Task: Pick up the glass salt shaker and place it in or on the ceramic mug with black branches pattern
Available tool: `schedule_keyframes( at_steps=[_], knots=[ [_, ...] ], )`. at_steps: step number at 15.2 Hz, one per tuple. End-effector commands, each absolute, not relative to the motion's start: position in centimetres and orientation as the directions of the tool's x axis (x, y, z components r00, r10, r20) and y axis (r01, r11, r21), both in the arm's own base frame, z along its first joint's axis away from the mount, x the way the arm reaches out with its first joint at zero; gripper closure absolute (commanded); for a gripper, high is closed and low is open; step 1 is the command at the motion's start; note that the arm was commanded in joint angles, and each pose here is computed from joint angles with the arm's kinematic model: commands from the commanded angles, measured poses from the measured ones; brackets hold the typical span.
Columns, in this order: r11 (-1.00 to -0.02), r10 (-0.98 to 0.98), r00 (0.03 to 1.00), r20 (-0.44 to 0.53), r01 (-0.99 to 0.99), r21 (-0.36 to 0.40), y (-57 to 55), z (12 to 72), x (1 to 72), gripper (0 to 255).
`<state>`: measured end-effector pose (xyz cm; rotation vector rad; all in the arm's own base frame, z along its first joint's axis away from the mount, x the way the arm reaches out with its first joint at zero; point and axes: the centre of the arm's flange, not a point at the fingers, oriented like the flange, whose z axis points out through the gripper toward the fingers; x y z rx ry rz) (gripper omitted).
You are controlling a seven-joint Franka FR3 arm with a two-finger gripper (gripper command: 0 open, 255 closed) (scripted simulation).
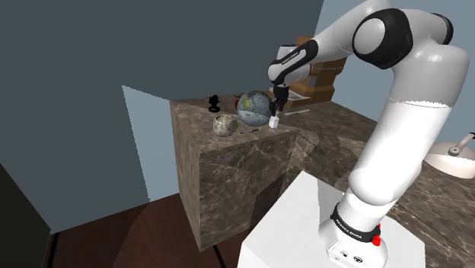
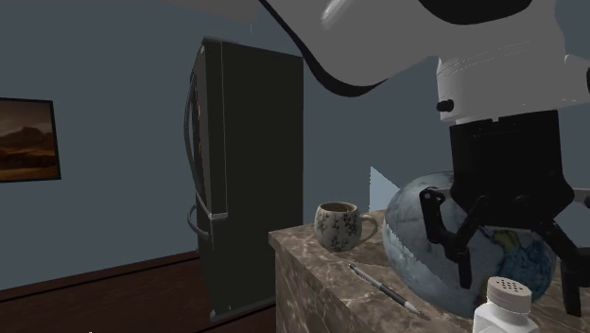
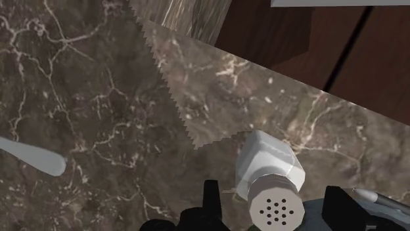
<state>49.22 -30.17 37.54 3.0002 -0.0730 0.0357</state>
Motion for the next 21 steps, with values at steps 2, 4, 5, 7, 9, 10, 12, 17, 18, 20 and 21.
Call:
schedule_keyframes(
  at_steps=[2,4,5,7,9,10,12,17,18,20,21],
  knots=[
    [-0.990,-0.040,0.999,0.014,-0.042,0.135,-30.1,36.5,49.7,255],
    [-0.990,-0.040,0.999,0.014,-0.042,0.135,-30.1,37.6,49.7,255],
    [-0.990,-0.040,0.999,0.014,-0.042,0.135,-30.1,38.1,49.7,255],
    [-0.990,-0.040,0.999,0.014,-0.042,0.135,-30.1,39.2,49.7,255],
    [-0.990,-0.040,0.999,0.014,-0.042,0.135,-30.1,40.2,49.7,255],
    [-0.990,-0.040,0.999,0.014,-0.042,0.135,-30.1,40.7,49.7,255],
    [-0.990,-0.040,0.999,0.016,-0.042,0.135,-30.1,40.4,49.8,0],
    [-0.976,0.214,0.833,0.510,0.169,0.135,-32.2,33.8,39.1,0],
    [-0.976,0.214,0.833,0.511,0.169,0.135,-32.3,33.3,39.3,0],
    [-0.976,0.214,0.833,0.511,0.169,0.135,-32.3,32.4,39.9,0],
    [-0.976,0.214,0.833,0.511,0.169,0.135,-32.3,32.0,40.2,0]
  ],
)
